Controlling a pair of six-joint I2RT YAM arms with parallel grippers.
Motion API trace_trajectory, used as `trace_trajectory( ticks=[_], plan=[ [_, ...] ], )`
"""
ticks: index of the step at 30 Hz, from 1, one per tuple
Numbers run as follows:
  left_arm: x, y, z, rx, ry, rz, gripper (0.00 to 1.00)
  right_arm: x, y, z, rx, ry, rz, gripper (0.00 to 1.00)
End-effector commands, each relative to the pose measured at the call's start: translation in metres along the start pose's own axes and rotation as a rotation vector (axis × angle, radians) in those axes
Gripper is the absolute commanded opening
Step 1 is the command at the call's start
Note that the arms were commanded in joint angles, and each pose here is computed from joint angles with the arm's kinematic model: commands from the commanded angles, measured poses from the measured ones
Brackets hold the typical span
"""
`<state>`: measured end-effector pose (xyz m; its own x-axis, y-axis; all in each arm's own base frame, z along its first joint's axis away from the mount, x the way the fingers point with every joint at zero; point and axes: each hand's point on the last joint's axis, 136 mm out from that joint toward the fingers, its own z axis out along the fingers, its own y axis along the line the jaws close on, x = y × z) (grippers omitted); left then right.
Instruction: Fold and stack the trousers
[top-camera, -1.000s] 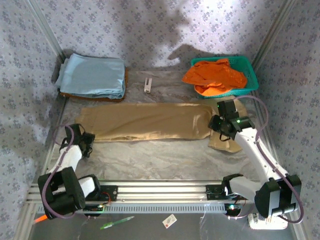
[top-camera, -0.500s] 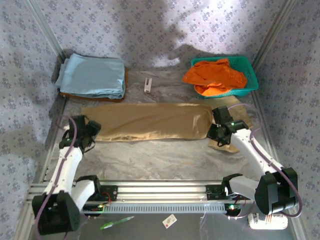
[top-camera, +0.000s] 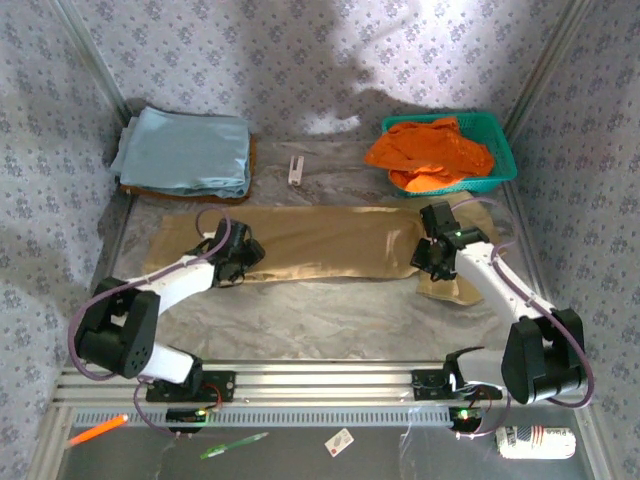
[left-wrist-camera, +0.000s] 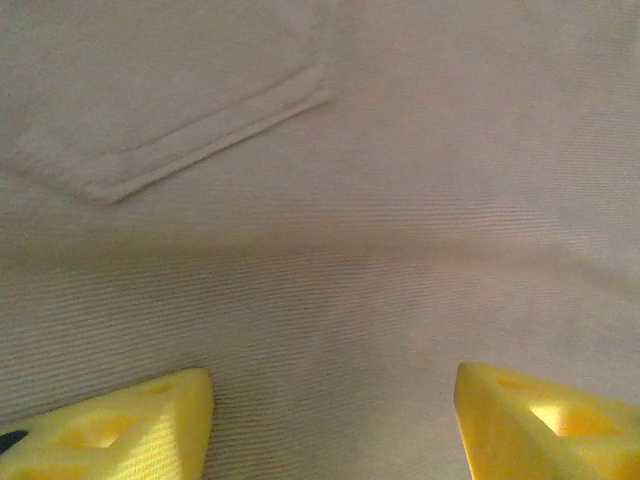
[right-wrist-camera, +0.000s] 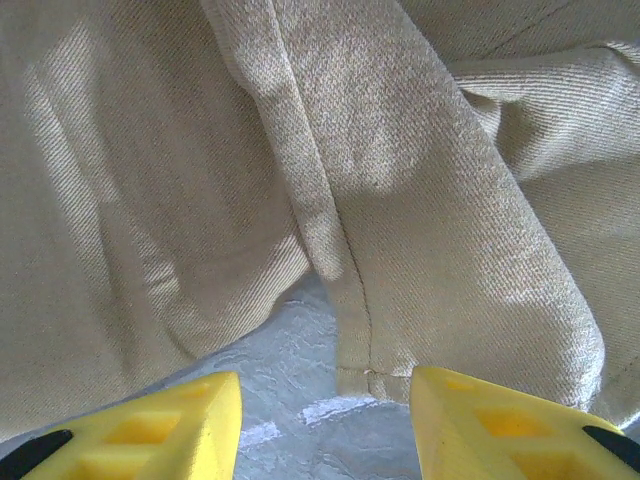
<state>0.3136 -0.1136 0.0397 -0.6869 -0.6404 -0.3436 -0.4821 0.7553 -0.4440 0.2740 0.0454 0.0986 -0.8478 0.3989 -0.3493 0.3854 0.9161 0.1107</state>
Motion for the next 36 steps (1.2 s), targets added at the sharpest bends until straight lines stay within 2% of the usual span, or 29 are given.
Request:
trace_trajectory(
  ticks=[1,7,12,15,17,20,22,26,29,32,34,36],
  plan=[
    [-0.003,0.028,0.005,-0.019,-0.036,-0.11,0.65,-0.009,-0.004,-0.01,0.008,-0.025,0.016,0.5],
    [-0.008,0.097,-0.003,-0.055,-0.045,-0.244,0.63,0.0,-0.01,-0.023,-0.011,-0.024,0.02,0.49],
    [-0.03,0.133,-0.029,-0.094,-0.092,-0.308,0.63,0.025,-0.01,-0.025,-0.017,0.01,-0.025,0.45],
    [-0.045,0.145,-0.042,-0.086,-0.122,-0.361,0.63,0.041,0.004,-0.025,-0.027,0.019,-0.09,0.38],
    [-0.057,0.147,-0.049,-0.081,-0.14,-0.37,0.63,0.056,0.018,-0.024,-0.025,0.035,-0.162,0.32],
    [-0.068,0.145,-0.054,-0.071,-0.144,-0.379,0.64,0.079,0.041,-0.021,-0.007,0.035,-0.311,0.29],
    [-0.071,0.139,-0.053,-0.047,-0.129,-0.377,0.66,0.093,0.053,-0.018,0.026,0.032,-0.422,0.32],
    [-0.066,0.12,-0.05,0.007,-0.072,-0.337,0.77,0.12,0.066,-0.004,0.117,0.059,-0.606,0.43],
    [-0.059,0.108,-0.052,0.019,-0.051,-0.293,0.83,0.132,0.063,0.015,0.205,0.097,-0.667,0.47],
    [-0.055,0.101,-0.058,0.037,-0.058,-0.272,0.84,0.138,0.06,0.032,0.26,0.128,-0.689,0.46],
    [-0.054,0.099,-0.062,0.044,-0.064,-0.269,0.85,0.137,0.057,0.037,0.297,0.13,-0.688,0.4],
    [-0.054,0.098,-0.066,0.05,-0.068,-0.266,0.85,0.131,0.052,0.035,0.33,0.116,-0.682,0.2]
  ],
)
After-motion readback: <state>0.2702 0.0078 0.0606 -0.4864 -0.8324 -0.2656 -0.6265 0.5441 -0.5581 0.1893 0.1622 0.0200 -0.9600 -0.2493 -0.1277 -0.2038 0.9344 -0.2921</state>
